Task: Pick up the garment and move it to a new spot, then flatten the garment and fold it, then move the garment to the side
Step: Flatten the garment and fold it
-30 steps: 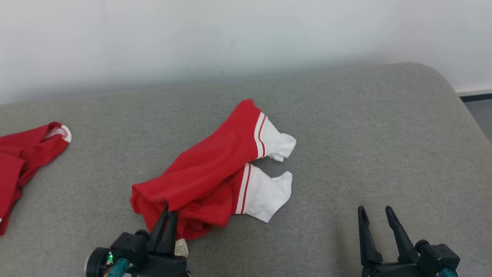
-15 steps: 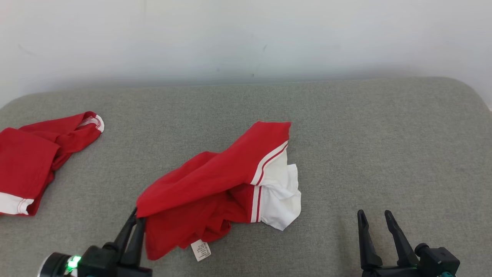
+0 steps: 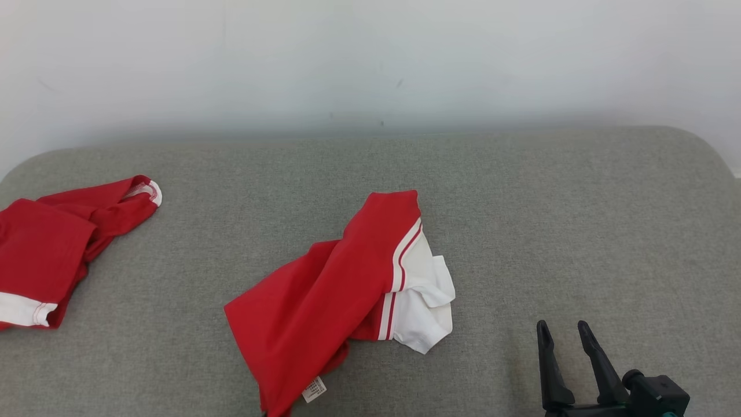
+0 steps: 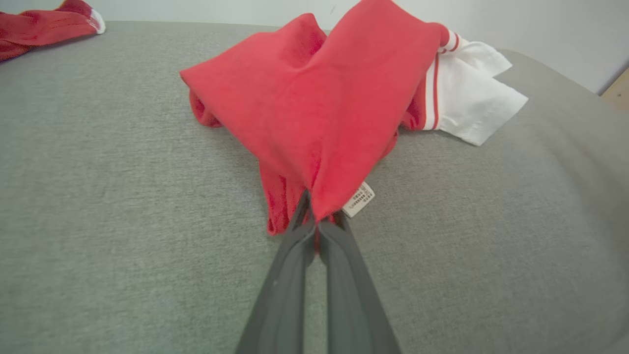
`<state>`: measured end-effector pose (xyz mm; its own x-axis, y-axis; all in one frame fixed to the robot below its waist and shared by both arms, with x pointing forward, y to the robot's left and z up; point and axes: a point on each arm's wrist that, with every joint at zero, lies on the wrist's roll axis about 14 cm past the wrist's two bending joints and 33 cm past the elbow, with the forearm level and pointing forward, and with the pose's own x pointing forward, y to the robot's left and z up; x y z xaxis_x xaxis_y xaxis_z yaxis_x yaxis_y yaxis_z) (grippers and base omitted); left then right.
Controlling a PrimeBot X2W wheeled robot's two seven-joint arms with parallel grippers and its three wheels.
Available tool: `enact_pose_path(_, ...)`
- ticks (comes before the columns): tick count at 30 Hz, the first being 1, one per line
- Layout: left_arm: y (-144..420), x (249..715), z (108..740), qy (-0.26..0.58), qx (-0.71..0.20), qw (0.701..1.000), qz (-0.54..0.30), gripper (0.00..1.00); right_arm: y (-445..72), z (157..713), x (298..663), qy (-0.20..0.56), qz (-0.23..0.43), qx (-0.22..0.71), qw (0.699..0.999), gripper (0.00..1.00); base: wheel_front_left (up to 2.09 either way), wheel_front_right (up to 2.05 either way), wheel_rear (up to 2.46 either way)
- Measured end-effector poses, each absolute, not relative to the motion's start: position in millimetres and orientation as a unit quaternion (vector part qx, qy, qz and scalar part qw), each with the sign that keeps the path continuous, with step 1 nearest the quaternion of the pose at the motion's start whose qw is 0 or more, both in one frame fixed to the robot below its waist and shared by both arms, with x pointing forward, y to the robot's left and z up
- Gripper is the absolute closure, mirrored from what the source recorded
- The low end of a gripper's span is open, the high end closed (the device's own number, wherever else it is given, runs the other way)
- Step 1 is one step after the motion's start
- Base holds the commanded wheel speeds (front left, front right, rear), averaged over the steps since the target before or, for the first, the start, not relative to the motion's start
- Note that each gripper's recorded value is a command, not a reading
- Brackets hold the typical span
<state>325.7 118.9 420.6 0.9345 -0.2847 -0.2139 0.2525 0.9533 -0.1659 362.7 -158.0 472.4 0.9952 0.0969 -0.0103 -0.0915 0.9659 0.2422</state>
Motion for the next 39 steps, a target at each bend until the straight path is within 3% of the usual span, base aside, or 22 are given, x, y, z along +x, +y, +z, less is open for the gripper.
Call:
enact_pose_path(8, 97.5, 323.3, 409.8, 0.131, -0.099, 0.975, -0.149, 1.0, -153.8, 474.3, 363.2, 0.009, 0.055, 0.119, 0.991, 0.0, 0.0, 0.0, 0.0)
enact_pose_path(9, 97.1, 323.9, 409.8, 0.13, -0.1, 0.975, -0.149, 0.89, -152.7, 474.3, 363.3, 0.009, 0.057, 0.119, 0.991, 0.0, 0.0, 0.0, 0.0)
enact_pose_path(10, 97.1, 324.5, 410.2, 0.13, -0.1, 0.975, -0.148, 0.0, -151.2, 474.0, 363.3, 0.01, 0.059, 0.119, 0.991, 0.0, 0.0, 0.0, 0.0)
enact_pose_path(23, 111.5, 295.9, 407.0, 0.132, -0.133, 0.977, -0.105, 0.0, -139.6, 478.0, 371.0, 0.005, 0.077, 0.12, 0.99, 0.0, 0.0, 0.0, 0.0)
enact_pose_path(39, 198.5, 316.9, 466.9, 0.015, -0.121, 0.992, 0.029, 0.0, -110.5, 469.9, 387.5, 0.024, 0.117, 0.118, 0.986, 0.0, 0.0, 0.0, 0.0)
